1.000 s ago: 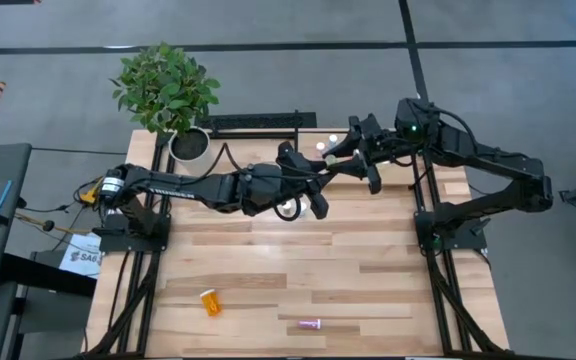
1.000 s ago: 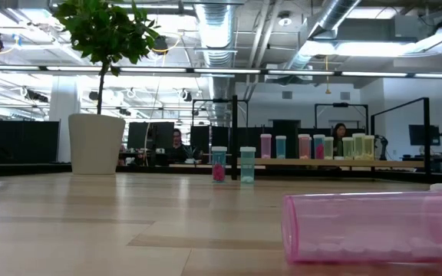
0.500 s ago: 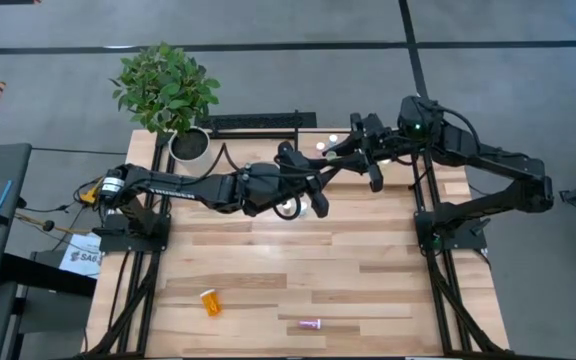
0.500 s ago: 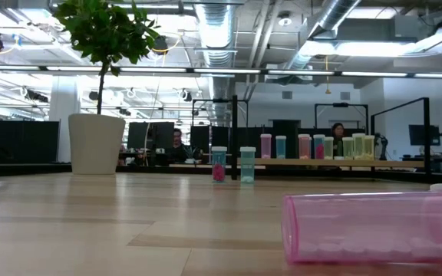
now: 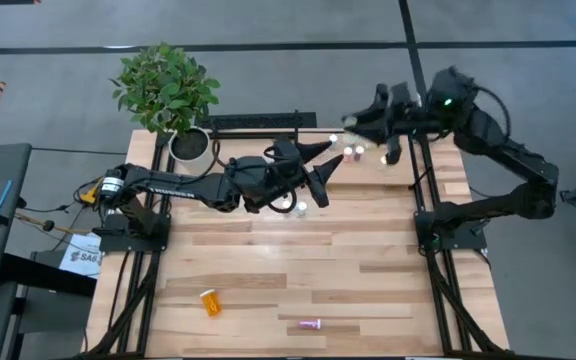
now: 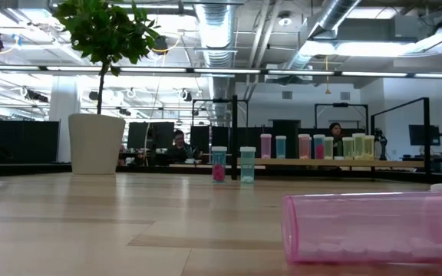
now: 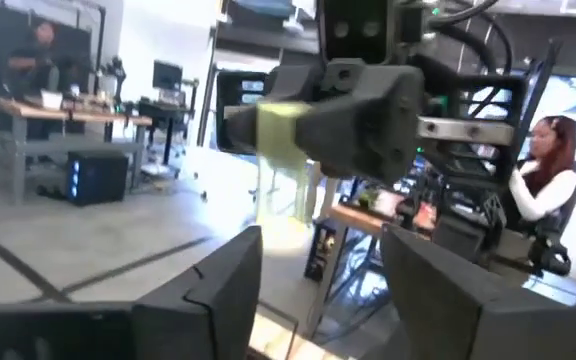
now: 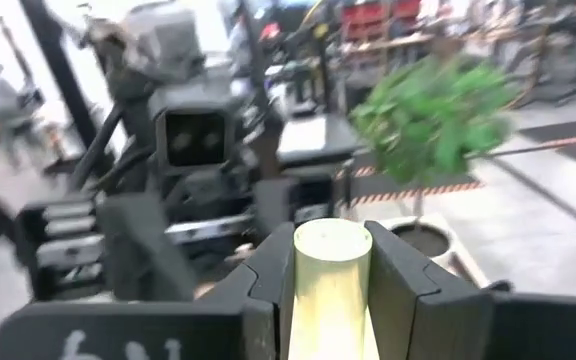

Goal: Pick and place medicine bottles onto shelf by color
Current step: Move the yellow pill bottle to the center of the table

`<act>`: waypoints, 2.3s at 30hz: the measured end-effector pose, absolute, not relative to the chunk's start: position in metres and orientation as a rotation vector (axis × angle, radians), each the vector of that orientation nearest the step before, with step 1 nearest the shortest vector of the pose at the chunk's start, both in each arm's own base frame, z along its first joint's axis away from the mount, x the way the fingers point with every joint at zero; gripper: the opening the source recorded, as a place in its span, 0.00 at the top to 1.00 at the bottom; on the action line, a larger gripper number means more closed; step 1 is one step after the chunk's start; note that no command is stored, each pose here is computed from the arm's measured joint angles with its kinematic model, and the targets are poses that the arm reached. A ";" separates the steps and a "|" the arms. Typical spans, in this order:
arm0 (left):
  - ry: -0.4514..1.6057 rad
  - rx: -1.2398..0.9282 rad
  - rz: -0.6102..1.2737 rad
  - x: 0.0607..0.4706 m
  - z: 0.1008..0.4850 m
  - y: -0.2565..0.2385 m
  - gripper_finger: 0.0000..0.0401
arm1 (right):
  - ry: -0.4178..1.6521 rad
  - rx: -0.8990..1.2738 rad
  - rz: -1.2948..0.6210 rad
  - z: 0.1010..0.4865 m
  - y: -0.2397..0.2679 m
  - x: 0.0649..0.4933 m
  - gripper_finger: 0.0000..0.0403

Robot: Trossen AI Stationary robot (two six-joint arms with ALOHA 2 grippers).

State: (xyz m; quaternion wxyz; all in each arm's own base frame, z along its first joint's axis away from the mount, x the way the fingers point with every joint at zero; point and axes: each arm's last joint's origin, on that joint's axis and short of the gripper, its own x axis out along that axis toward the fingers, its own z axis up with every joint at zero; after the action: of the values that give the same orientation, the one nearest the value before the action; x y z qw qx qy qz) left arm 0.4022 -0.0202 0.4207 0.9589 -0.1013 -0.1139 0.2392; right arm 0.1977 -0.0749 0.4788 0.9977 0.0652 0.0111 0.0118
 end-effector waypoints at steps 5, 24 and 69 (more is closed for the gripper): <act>-0.230 -0.068 0.522 0.401 0.424 -0.020 0.44 | -0.098 0.225 -0.059 0.503 -0.088 0.181 0.74; -0.375 1.125 0.691 0.383 0.463 -0.030 0.43 | -0.630 0.732 0.219 0.557 -0.085 0.163 0.72; -0.235 1.617 0.852 0.377 0.493 -0.011 0.43 | -0.672 0.862 0.487 0.518 -0.084 0.280 0.72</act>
State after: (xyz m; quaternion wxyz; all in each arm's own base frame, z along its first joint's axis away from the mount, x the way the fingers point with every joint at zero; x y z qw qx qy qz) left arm 0.3769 -0.0110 0.4928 0.6045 0.6990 -0.1017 0.3683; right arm 0.2800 -0.0839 0.5184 0.8263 0.4056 -0.3165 0.2291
